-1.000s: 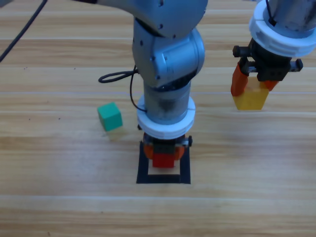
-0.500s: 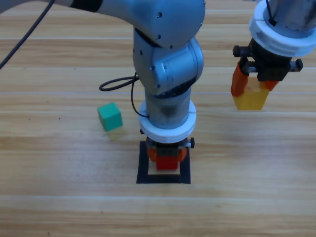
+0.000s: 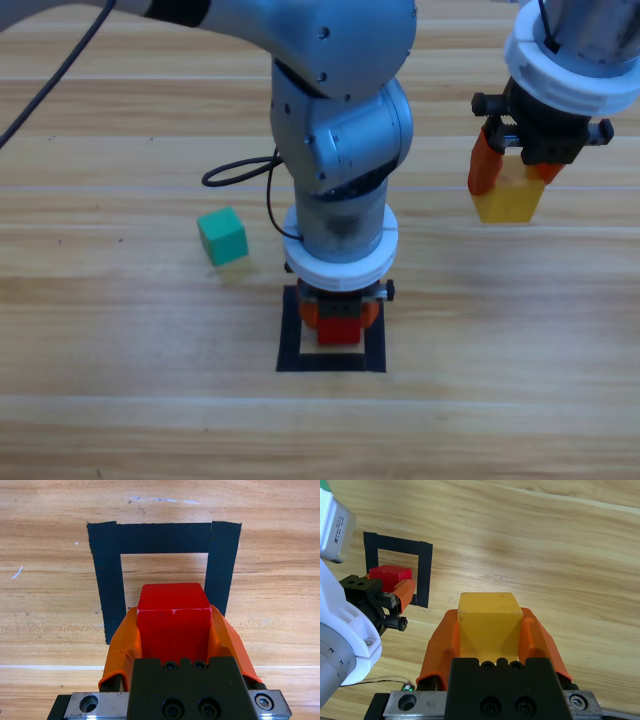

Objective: Stack the blocks in the rectangular block: red at the bottom, yellow in the middle, green on top

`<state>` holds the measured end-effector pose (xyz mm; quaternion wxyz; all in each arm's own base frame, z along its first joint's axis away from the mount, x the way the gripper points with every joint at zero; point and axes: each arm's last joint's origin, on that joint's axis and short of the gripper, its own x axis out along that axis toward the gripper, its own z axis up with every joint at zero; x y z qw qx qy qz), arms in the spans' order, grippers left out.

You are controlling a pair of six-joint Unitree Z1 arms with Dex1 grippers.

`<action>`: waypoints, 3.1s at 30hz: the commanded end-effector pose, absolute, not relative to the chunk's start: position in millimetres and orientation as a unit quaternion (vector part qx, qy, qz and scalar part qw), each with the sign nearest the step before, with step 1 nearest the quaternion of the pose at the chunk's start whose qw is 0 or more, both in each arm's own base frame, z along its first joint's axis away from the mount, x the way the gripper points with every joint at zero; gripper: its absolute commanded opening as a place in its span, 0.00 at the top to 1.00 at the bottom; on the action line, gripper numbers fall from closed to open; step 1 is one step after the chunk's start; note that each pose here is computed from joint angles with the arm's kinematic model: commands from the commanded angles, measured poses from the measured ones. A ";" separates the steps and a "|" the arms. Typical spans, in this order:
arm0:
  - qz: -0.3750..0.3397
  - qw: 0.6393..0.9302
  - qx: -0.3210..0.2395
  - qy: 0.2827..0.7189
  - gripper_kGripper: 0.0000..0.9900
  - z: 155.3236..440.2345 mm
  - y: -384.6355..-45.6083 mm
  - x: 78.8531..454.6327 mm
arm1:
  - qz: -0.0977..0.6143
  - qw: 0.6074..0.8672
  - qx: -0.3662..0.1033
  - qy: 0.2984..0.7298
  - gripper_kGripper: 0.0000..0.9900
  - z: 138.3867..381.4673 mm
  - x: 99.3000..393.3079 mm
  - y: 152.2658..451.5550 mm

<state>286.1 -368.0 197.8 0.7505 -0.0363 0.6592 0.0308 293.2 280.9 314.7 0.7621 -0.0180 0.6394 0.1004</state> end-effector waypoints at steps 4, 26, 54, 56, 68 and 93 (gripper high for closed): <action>0.048 0.742 -0.013 0.669 0.97 166.6 -373.9 281.6 | 0.077 0.751 -0.025 0.656 0.97 299.3 302.2 273.1; 0.052 0.742 -0.004 0.669 0.97 159.2 -371.8 281.6 | 0.076 0.751 -0.026 0.655 0.97 296.9 304.0 274.4; 0.056 0.741 0.000 0.669 0.73 152.5 -370.2 280.7 | 0.075 0.752 -0.027 0.654 0.97 296.7 304.5 274.7; 0.057 0.741 0.000 0.669 0.71 152.1 -369.9 280.6 | 0.075 0.752 -0.027 0.654 0.97 296.1 304.8 275.0; 0.059 0.745 -0.006 0.665 0.54 158.3 -368.4 279.7 | 0.074 0.751 -0.028 0.656 0.97 294.4 305.1 275.3; 0.030 0.779 -0.048 0.625 0.02 238.3 -353.3 268.0 | 0.052 0.755 -0.030 0.652 0.97 290.5 304.4 276.4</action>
